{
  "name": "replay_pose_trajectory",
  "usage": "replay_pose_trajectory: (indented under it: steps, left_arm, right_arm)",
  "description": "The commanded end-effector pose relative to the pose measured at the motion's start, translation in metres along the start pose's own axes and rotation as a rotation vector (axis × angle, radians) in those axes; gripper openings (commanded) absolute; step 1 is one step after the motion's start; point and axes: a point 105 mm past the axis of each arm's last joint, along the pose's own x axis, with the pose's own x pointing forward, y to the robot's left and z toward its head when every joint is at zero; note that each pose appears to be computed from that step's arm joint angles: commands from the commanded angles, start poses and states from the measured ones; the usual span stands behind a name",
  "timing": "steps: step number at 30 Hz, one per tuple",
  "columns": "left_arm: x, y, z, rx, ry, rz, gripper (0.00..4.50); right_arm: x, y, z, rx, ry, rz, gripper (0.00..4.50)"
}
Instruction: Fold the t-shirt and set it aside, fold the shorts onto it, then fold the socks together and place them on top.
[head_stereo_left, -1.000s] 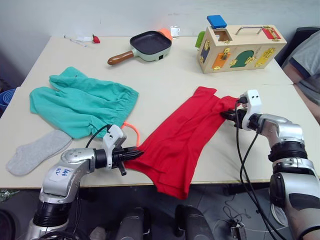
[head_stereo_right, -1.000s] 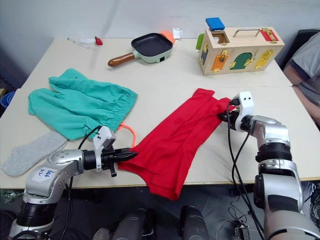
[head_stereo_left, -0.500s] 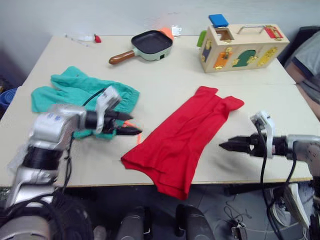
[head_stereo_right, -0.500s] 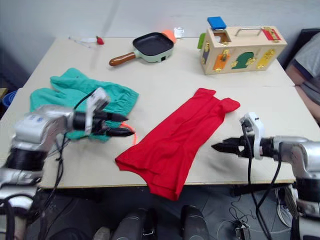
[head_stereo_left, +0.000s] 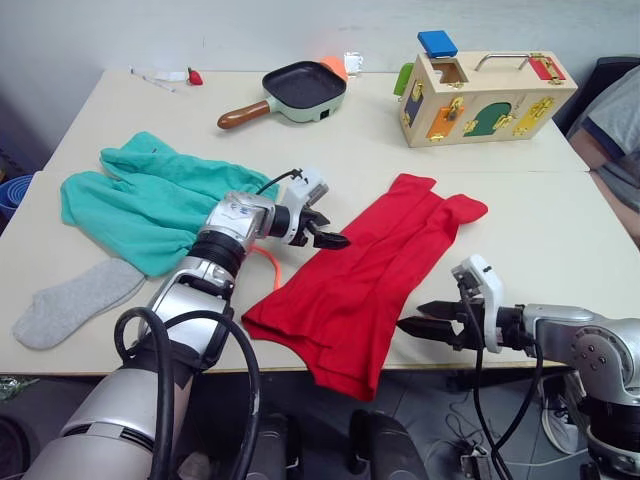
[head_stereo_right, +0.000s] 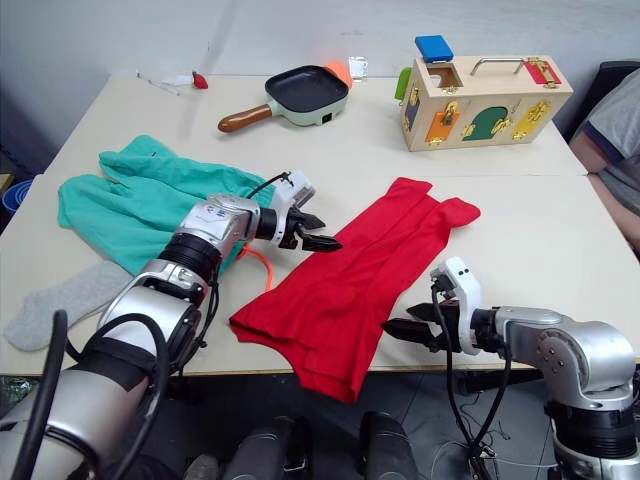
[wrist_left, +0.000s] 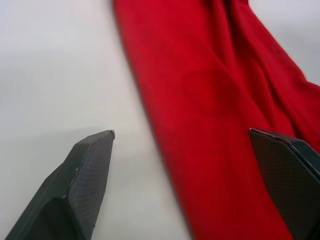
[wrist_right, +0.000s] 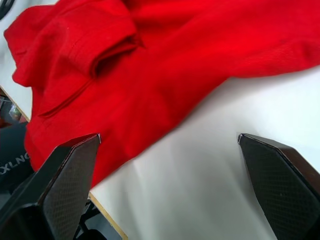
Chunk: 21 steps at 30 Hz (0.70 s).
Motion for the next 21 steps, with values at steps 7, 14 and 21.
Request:
replay_pose_trajectory:
  steps: [7, 14, 21]
  left_arm:
    - [0.012, -0.007, 0.010, -0.083, -0.063, -0.018, 4.30]
    - [0.017, -0.008, 0.001, -0.154, -0.067, -0.021, 2.34]
    - [0.019, -0.005, 0.001, -0.285, -0.132, 0.011, 0.06]
  right_arm:
    - [0.028, 0.036, -0.019, 0.074, 0.068, 0.132, 4.12]
    - [0.028, 0.034, -0.016, 0.105, 0.030, 0.114, 1.88]
    - [0.021, 0.030, -0.011, 0.110, -0.012, 0.113, 0.00]
